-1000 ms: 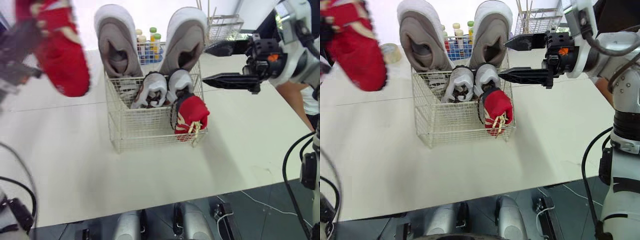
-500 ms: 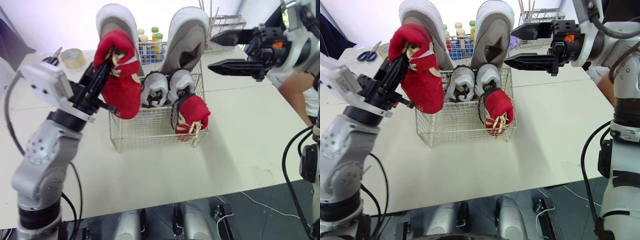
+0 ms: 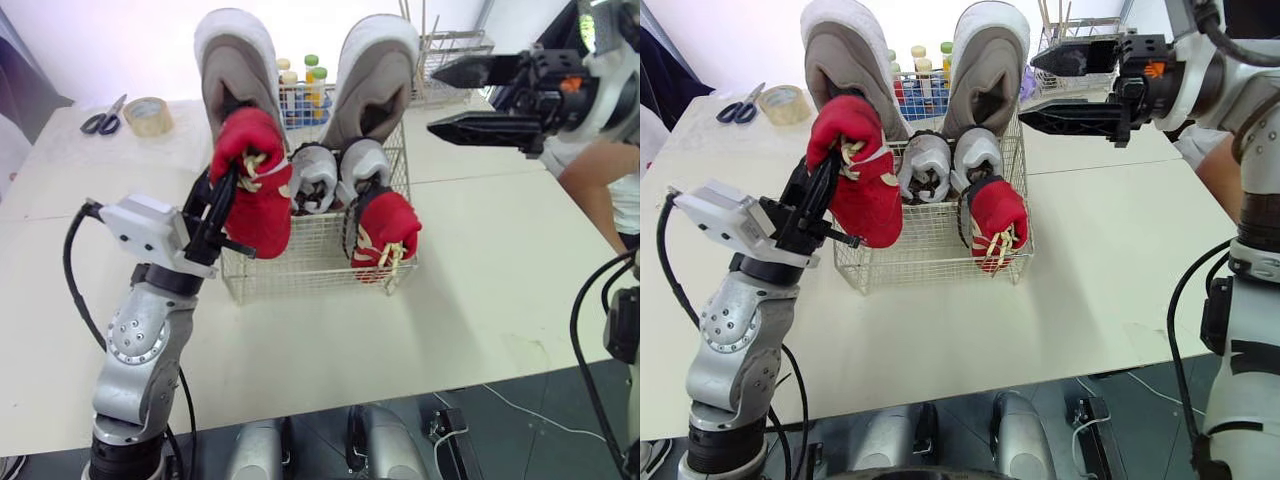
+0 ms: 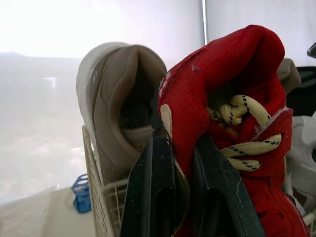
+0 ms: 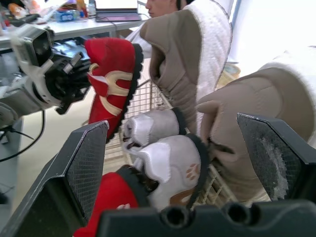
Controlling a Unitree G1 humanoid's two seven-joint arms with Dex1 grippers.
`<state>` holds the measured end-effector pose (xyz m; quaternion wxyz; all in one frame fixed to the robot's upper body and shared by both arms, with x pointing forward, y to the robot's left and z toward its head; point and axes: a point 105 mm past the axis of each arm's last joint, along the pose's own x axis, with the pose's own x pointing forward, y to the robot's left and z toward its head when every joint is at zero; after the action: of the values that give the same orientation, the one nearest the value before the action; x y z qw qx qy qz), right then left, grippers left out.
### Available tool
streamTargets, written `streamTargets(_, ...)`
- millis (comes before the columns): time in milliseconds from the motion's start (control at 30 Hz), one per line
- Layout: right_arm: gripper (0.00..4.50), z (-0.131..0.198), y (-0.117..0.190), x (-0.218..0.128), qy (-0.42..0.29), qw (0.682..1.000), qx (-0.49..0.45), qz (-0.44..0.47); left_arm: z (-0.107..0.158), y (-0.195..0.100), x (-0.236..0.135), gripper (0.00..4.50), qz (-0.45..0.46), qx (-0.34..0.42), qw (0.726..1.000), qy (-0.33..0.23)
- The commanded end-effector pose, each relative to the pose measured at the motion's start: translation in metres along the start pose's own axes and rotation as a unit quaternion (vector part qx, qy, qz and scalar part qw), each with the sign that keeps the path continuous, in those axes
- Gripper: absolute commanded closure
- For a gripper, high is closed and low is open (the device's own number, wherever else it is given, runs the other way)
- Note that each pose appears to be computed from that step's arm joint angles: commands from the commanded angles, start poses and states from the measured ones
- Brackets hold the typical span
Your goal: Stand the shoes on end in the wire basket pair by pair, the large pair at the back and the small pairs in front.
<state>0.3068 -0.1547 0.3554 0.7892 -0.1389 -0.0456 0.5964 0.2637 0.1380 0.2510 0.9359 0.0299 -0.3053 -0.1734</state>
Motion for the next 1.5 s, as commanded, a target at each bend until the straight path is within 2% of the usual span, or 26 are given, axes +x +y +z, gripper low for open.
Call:
streamTargets(33, 0.00, 0.013, 0.011, -0.006, -0.014, 1.000, -0.017, 0.006, 0.003, -0.009, -0.007, 4.48, -0.027, 0.028, 0.999, -0.015)
streamTargets(267, 0.00, 0.009, 0.014, -0.007, -0.016, 1.000, -0.001, 0.007, -0.019, -0.005, -0.013, 4.48, -0.032, 0.018, 0.999, 0.025)
streamTargets(467, 0.00, 0.007, 0.015, -0.009, -0.019, 1.000, 0.008, 0.001, -0.030, -0.014, -0.026, 4.48, -0.060, -0.054, 0.994, 0.069)
streamTargets(633, 0.00, 0.006, 0.015, -0.009, -0.023, 1.000, 0.011, 0.000, -0.031, -0.013, -0.032, 2.45, -0.070, -0.069, 0.992, 0.078)
streamTargets(767, 0.00, 0.004, 0.014, -0.009, -0.027, 1.000, 0.012, -0.001, -0.031, -0.012, -0.036, 0.40, -0.069, -0.076, 0.990, 0.095)
streamTargets(800, 0.00, 0.003, 0.013, -0.009, -0.027, 1.000, 0.013, -0.001, -0.029, -0.011, -0.038, 0.01, -0.068, -0.080, 0.990, 0.098)
streamTargets(967, 0.00, -0.002, 0.012, -0.008, -0.031, 0.999, 0.018, -0.001, -0.016, -0.004, -0.048, 0.01, -0.058, -0.142, 0.981, 0.119)
streamTargets(1300, 0.00, -0.010, 0.008, -0.007, -0.036, 0.999, 0.026, -0.001, 0.007, 0.018, -0.076, 0.01, -0.059, -0.263, 0.945, 0.185)
streamTargets(1367, 0.00, -0.011, 0.007, -0.009, -0.037, 0.999, 0.030, -0.006, 0.013, 0.028, -0.078, 0.01, -0.053, -0.273, 0.943, 0.181)
streamTargets(1433, 0.00, -0.013, 0.003, -0.018, -0.040, 0.998, 0.041, -0.023, 0.018, 0.057, -0.080, 0.01, -0.008, -0.252, 0.952, 0.176)
streamTargets(1500, 0.00, -0.014, -0.002, -0.030, -0.049, 0.996, 0.056, -0.044, 0.017, 0.088, -0.084, 0.01, 0.048, -0.193, 0.959, 0.200)
